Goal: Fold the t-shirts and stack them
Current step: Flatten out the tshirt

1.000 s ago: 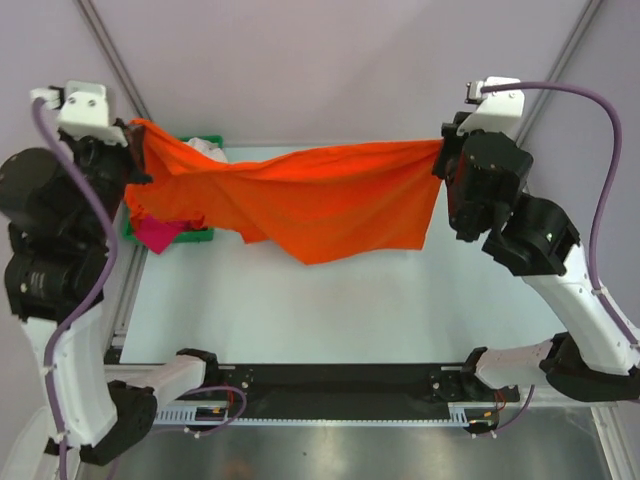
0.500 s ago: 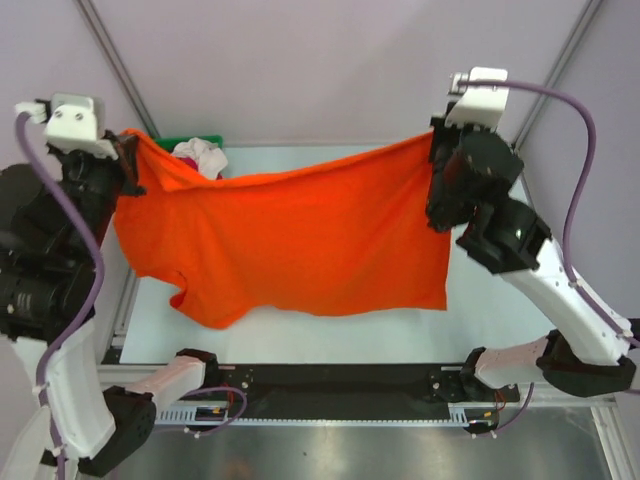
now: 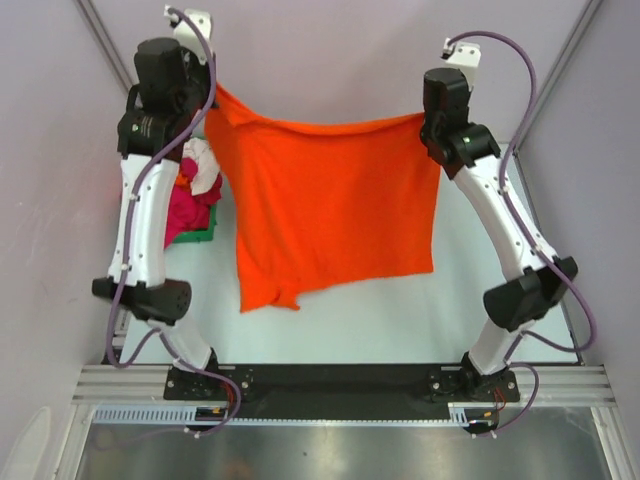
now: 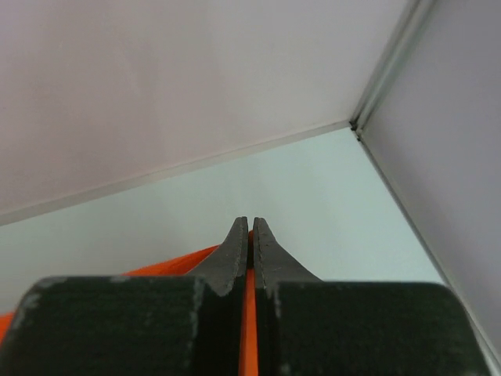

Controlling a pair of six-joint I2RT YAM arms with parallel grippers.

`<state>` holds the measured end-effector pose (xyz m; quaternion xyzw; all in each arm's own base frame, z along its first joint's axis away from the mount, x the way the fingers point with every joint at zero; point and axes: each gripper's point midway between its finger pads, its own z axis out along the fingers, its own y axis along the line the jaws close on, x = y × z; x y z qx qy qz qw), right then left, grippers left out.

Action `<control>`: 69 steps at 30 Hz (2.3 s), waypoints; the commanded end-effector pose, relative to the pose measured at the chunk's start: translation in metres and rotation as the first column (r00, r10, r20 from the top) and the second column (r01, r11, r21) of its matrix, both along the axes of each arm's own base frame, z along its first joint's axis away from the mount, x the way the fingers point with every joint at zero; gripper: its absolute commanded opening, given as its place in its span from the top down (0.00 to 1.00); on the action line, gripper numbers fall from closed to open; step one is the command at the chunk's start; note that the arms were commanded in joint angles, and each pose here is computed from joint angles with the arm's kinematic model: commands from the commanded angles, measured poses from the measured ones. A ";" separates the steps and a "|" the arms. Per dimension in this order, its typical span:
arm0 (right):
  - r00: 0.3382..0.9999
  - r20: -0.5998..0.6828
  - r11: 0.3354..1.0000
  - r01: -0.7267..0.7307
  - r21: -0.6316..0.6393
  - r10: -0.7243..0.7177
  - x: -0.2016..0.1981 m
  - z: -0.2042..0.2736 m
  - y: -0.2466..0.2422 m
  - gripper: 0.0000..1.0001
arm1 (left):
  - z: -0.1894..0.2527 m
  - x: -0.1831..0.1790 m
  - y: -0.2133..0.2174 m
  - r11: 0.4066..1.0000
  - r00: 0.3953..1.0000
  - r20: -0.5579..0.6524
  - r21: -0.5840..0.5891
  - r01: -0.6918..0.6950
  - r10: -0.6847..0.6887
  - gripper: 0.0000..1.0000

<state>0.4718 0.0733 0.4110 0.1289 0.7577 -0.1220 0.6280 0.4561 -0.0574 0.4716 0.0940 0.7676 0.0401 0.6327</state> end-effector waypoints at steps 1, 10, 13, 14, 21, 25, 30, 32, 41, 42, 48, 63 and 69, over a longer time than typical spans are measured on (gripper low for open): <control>0.987 0.157 0.995 -0.040 0.091 0.025 0.016 0.056 0.000 1.00 | 0.119 -0.016 0.014 0.998 0.937 0.344 -0.026 -0.063 0.068 1.00; 0.956 0.286 0.989 -0.102 0.105 0.068 -0.009 0.114 0.015 1.00 | 0.168 -0.055 0.003 0.998 0.873 0.483 -0.018 -0.067 0.068 1.00; 0.959 0.268 0.991 -0.112 0.070 0.089 -0.027 0.112 0.023 1.00 | 0.166 -0.073 0.001 0.998 0.879 0.473 -0.028 -0.051 0.059 1.00; 0.957 0.269 0.989 -0.133 0.064 0.111 -0.034 0.112 0.033 1.00 | 0.165 -0.079 -0.002 0.999 0.883 0.466 -0.032 -0.039 0.050 1.00; 0.952 0.276 0.991 -0.135 0.004 0.129 -0.106 0.116 0.040 1.00 | 0.121 -0.143 -0.001 0.997 0.929 0.370 -0.070 0.026 0.002 1.00; 0.942 0.308 0.991 -0.128 -0.027 0.130 -0.154 0.134 0.037 1.00 | 0.121 -0.192 0.016 0.997 0.920 0.391 -0.069 0.035 -0.005 1.00; 0.931 0.352 0.995 -0.082 -0.051 0.095 -0.215 0.162 0.021 1.00 | 0.134 -0.250 0.031 0.995 0.887 0.459 -0.056 0.080 -0.045 1.00; 0.921 0.378 0.994 -0.110 0.013 0.097 -0.233 0.168 0.028 1.00 | 0.141 -0.265 0.035 0.994 0.875 0.482 -0.061 0.091 -0.051 1.00; 0.915 0.390 0.994 -0.103 -0.021 0.103 -0.247 0.187 0.018 1.00 | 0.153 -0.289 0.043 0.991 0.866 0.497 -0.087 0.101 -0.045 1.00; 0.909 0.409 0.994 -0.106 0.024 0.087 -0.245 0.187 0.015 1.00 | 0.149 -0.285 0.040 0.990 0.873 0.485 -0.086 0.110 -0.055 1.00; 0.944 0.324 0.996 -0.036 -0.077 0.059 -0.209 0.147 -0.004 1.00 | 0.100 -0.239 0.020 0.991 0.936 0.343 -0.077 0.110 -0.077 1.00; 0.999 0.011 0.997 0.038 0.070 -0.039 -0.074 -0.062 -0.032 1.00 | -0.142 -0.106 -0.026 0.989 0.991 -0.095 0.108 0.104 -0.094 1.00; 0.996 -0.077 0.997 0.059 0.057 -0.054 -0.027 -0.107 -0.035 1.00 | -0.186 -0.058 -0.031 0.987 0.984 -0.169 0.137 0.085 -0.061 1.00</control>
